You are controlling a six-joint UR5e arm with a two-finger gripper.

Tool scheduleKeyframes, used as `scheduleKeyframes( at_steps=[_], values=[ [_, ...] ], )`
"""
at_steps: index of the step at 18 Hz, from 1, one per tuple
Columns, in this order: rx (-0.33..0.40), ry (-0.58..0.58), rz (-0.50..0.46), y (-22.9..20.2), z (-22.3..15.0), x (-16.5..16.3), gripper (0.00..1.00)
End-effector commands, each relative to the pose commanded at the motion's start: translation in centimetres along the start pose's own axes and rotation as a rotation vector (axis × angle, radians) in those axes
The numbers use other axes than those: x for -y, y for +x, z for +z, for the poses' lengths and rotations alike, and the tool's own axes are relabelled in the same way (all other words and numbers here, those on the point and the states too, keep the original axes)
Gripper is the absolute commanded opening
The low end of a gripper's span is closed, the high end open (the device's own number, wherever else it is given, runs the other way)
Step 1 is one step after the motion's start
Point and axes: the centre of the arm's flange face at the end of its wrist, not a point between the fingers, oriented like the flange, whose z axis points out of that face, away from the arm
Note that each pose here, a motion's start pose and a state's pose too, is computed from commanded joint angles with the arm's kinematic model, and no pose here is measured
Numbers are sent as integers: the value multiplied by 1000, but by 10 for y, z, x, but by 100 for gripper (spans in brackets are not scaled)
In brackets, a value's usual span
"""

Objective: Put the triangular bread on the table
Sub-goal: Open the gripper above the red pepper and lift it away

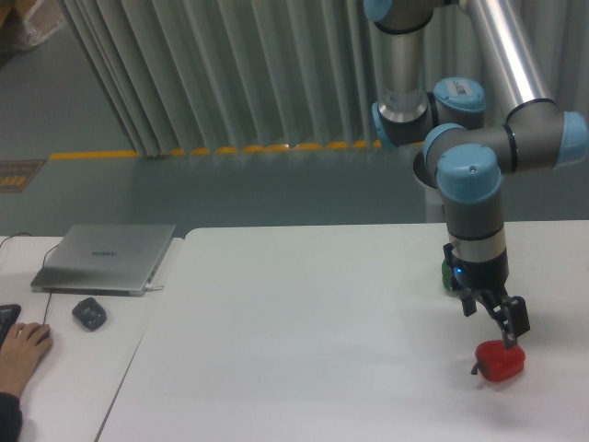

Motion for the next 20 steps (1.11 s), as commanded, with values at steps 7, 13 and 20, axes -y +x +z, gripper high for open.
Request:
scheduleKeyframes(
  at_steps=[7, 13, 20],
  values=[
    [-16, 21, -74, -12, 0, -13, 100],
    [38, 24, -95, -60, -16, -61, 100],
    [34, 16, 41, -97, -6, -136, 100]
  ],
)
